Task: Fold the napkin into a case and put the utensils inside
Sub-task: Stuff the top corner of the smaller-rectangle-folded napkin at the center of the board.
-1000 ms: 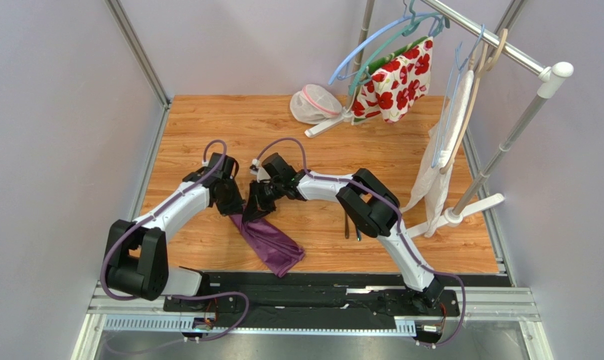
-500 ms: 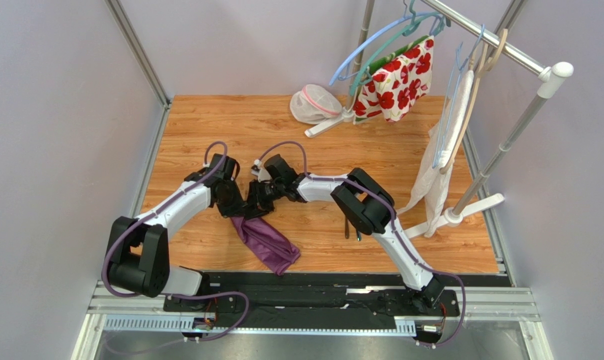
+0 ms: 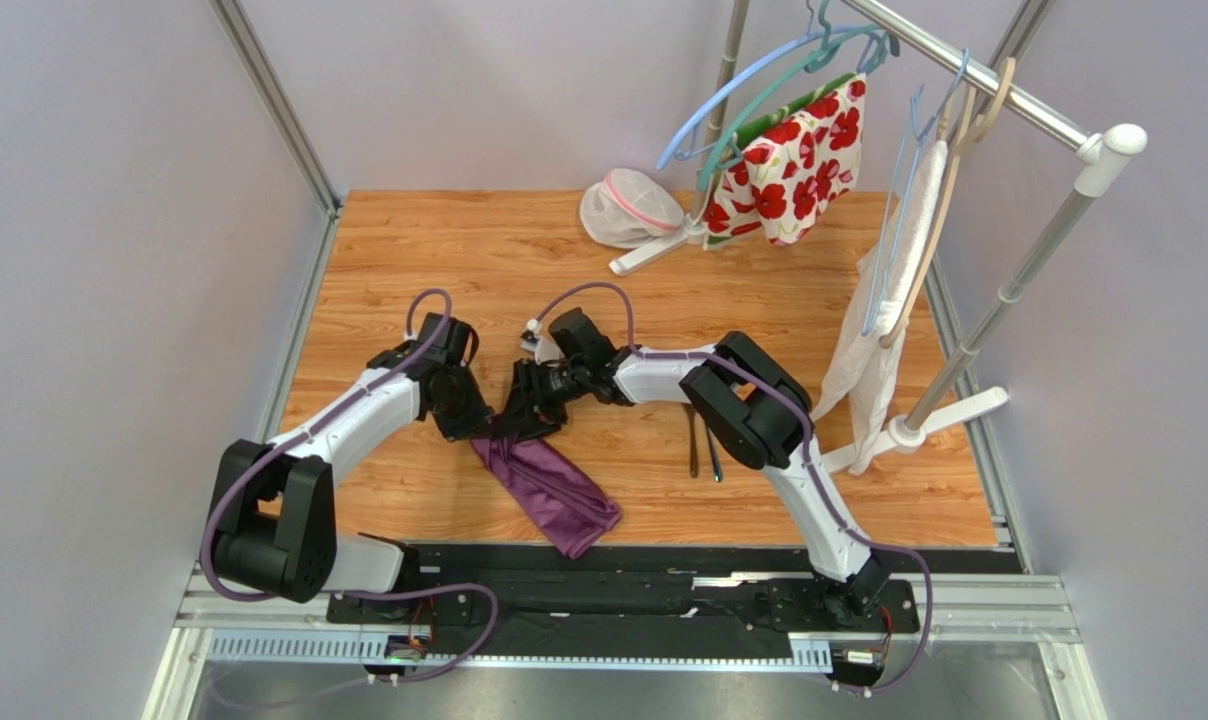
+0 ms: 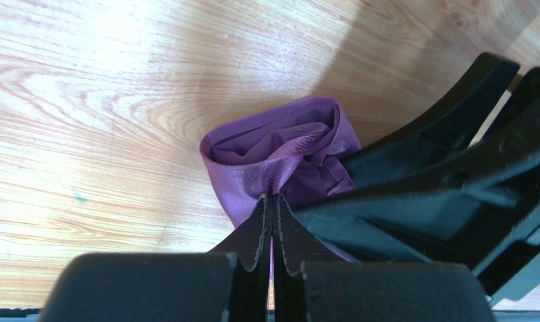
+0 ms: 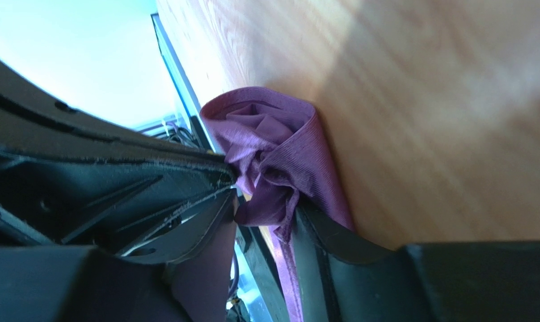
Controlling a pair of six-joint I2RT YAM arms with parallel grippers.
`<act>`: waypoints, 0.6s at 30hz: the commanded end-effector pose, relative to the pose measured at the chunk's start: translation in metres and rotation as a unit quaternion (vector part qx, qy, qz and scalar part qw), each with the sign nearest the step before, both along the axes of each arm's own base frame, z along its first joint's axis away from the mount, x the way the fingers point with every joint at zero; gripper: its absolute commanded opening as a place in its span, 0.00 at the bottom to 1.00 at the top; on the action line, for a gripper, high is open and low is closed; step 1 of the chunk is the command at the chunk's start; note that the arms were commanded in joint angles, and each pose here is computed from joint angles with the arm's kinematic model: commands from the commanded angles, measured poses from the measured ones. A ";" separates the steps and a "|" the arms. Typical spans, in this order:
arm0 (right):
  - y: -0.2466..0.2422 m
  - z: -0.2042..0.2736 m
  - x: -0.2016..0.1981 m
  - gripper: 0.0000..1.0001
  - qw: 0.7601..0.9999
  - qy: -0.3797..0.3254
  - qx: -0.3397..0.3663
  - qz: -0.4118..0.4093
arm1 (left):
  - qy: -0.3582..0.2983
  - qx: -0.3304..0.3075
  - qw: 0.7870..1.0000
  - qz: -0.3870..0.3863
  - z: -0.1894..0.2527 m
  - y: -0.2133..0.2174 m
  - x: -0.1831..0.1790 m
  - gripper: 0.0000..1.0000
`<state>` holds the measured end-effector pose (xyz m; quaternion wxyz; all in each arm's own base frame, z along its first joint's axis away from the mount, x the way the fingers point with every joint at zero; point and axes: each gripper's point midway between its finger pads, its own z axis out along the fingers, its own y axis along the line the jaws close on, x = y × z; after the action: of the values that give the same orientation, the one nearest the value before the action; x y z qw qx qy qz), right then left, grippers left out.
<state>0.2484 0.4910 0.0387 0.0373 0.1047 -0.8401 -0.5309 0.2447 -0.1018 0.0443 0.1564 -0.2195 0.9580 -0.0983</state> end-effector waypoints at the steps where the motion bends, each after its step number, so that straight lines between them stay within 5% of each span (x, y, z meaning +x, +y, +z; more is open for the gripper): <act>1: 0.000 0.032 -0.004 0.44 0.998 -0.039 0.037 0.015 | -0.010 -0.015 1.000 0.000 0.008 -0.005 -0.001 0.00; 11: -0.002 0.041 -0.004 0.49 0.997 -0.060 0.054 0.018 | -0.012 -0.025 1.000 -0.002 0.009 -0.008 -0.003 0.00; 18: -0.005 0.038 -0.010 0.41 0.996 -0.052 0.070 0.022 | -0.014 -0.024 1.000 -0.003 0.010 -0.007 -0.004 0.00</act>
<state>0.2389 0.4831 0.0440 0.0242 0.1277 -0.8269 -0.5472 0.2412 -0.1056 0.0468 0.1551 -0.2176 0.9571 -0.1118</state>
